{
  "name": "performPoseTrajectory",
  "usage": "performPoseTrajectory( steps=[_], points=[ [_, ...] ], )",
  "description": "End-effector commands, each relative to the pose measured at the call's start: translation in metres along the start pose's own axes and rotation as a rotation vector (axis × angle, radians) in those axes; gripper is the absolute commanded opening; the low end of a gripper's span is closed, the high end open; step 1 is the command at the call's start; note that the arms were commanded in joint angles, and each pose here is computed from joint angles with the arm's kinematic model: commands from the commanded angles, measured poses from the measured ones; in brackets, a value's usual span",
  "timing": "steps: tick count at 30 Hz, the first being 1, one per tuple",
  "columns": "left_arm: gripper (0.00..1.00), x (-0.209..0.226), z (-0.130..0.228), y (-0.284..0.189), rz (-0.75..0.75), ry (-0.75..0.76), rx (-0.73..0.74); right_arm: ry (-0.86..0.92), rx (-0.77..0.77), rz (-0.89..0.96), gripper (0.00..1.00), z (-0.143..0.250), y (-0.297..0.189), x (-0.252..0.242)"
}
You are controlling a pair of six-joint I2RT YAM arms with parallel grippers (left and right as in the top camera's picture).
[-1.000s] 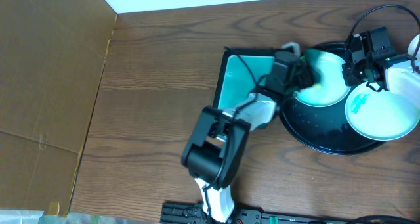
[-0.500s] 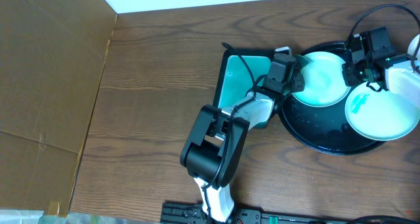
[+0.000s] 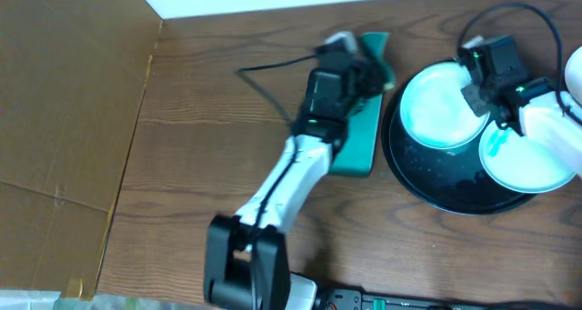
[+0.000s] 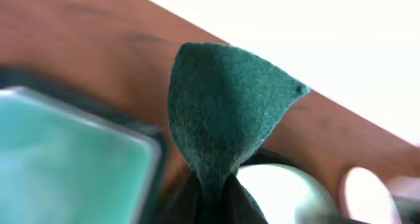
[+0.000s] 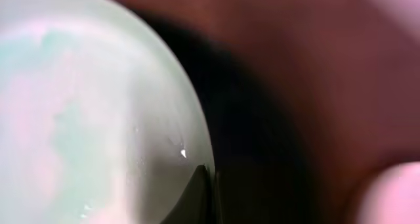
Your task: Clean dirty plates on tray and stack at the side
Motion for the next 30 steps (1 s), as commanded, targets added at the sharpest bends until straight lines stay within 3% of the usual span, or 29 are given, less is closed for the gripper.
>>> performPoseTrajectory(
  steps=[1, 6, 10, 16, 20, 23, 27, 28, 30],
  points=[
    [0.07, 0.053, 0.004, -0.012, -0.153, -0.081, 0.057, -0.246, -0.076, 0.350, 0.01, -0.028, -0.045, -0.028],
    [0.07, 0.098, 0.024, -0.025, -0.277, -0.153, 0.175, -0.489, -0.141, 0.638, 0.01, -0.063, -0.088, -0.026],
    [0.07, 0.107, 0.031, -0.029, -0.334, -0.145, 0.201, -0.708, -0.156, 0.727, 0.01, -0.082, -0.108, -0.006],
    [0.07, 0.114, 0.037, -0.032, -0.377, -0.125, 0.227, -0.844, -0.187, 0.812, 0.01, -0.099, -0.133, 0.017],
    [0.07, 0.114, 0.037, -0.032, -0.378, -0.125, 0.227, -0.839, -0.219, 0.809, 0.01, -0.102, -0.139, 0.027],
    [0.07, 0.114, 0.037, -0.032, -0.378, -0.125, 0.227, -0.720, -0.244, 0.761, 0.01, -0.096, -0.130, 0.022],
    [0.07, 0.114, 0.037, -0.032, -0.377, -0.126, 0.226, -0.594, -0.216, 0.375, 0.01, -0.062, -0.079, 0.030],
    [0.07, 0.114, 0.037, -0.032, -0.377, -0.126, 0.226, -0.571, -0.195, 0.364, 0.01, -0.058, -0.075, 0.025],
    [0.07, 0.114, 0.038, -0.033, -0.379, -0.126, 0.231, -0.385, -0.204, 0.597, 0.01, -0.067, -0.094, -0.015]
  ],
)
Point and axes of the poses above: each gripper's point midway between its finger pads, its own y axis out along the fingers, its own x axis along the line the jaws close on, z = x × y, the point moved 3 cm from there along -y, back along the fingers, and after that the axes turned 13 degrees about y, right-handed, at the moved point
